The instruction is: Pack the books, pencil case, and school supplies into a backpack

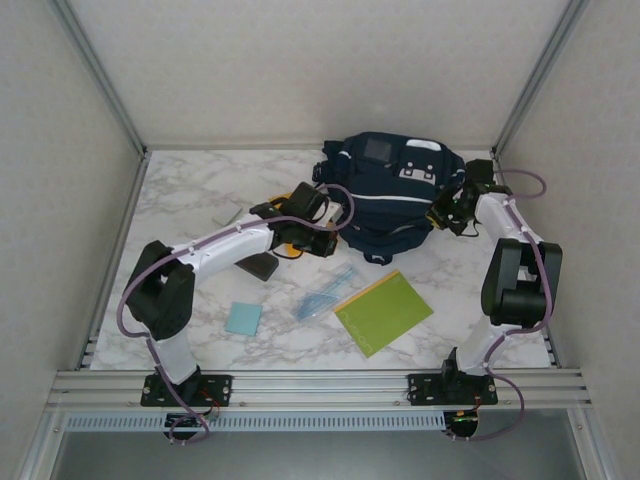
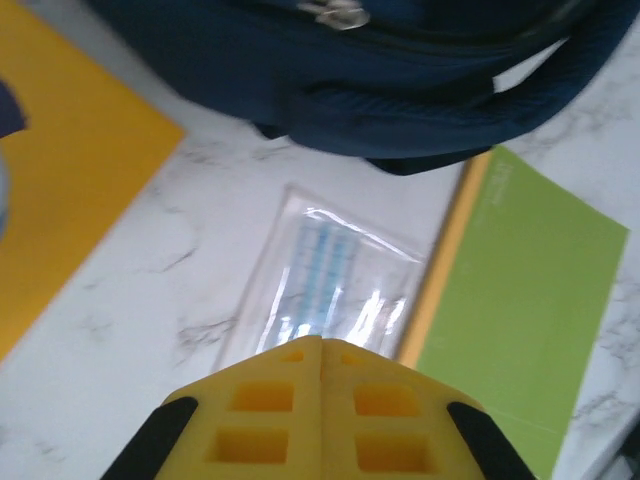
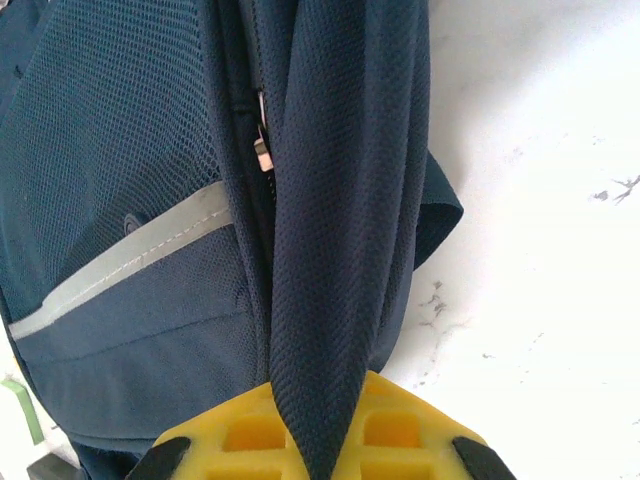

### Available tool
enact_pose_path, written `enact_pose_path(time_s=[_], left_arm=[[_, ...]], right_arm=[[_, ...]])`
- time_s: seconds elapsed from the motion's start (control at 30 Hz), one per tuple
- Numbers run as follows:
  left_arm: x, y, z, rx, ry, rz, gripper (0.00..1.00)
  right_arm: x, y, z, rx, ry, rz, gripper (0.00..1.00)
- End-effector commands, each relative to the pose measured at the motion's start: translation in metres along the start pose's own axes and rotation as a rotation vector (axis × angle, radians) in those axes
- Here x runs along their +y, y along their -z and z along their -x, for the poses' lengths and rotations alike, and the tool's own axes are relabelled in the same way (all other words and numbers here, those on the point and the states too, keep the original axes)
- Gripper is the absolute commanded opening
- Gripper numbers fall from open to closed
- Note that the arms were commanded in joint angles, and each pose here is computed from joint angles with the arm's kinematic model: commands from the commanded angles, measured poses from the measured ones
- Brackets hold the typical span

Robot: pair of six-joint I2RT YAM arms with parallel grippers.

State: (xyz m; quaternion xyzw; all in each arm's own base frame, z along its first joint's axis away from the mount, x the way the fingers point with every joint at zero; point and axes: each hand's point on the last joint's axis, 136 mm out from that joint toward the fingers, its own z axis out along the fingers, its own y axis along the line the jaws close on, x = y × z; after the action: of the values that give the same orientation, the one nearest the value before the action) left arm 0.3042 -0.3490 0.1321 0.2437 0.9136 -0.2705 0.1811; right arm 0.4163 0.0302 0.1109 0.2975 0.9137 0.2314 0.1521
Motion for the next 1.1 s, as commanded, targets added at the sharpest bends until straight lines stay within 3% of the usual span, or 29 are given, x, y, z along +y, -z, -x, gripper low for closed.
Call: enact_pose_path(time_s=[0.0,0.07,0.13,0.2,0.37,0.6,0.8,1.07], left_arm=[[-0.006,0.014,0.029,-0.1,-0.008,-0.025,0.03],[-0.002,0.017,0.04,-0.131,-0.009,0.007,0.21],[0.0,0.018,0.053,-0.16,0.007,0.026,0.4],[0.004,0.015,0.064,-0.194,0.056,0.03,0.5],[-0.003,-0.004,0.08,-0.23,0.134,-0.072,0.52],[-0.013,-0.03,0.09,-0.233,0.087,-0.171,0.57],[0.001,-0.044,0.099,-0.235,0.105,-0.154,0.63],[0.019,-0.068,0.103,-0.242,0.124,-0.126,0.64]], right_arm=[[0.022,0.014,0.028,-0.08,0.103,0.025,0.09],[0.01,0.02,0.027,-0.073,0.1,-0.049,0.47],[0.007,0.029,0.018,-0.062,0.088,-0.065,0.66],[0.009,0.038,0.006,-0.061,0.071,-0.029,0.72],[0.01,0.048,-0.03,-0.032,0.013,0.07,0.74],[0.013,0.011,-0.077,0.062,-0.124,0.229,0.74],[0.006,-0.031,-0.078,0.106,-0.202,0.241,0.74],[-0.018,-0.057,-0.081,0.115,-0.239,0.165,0.7]])
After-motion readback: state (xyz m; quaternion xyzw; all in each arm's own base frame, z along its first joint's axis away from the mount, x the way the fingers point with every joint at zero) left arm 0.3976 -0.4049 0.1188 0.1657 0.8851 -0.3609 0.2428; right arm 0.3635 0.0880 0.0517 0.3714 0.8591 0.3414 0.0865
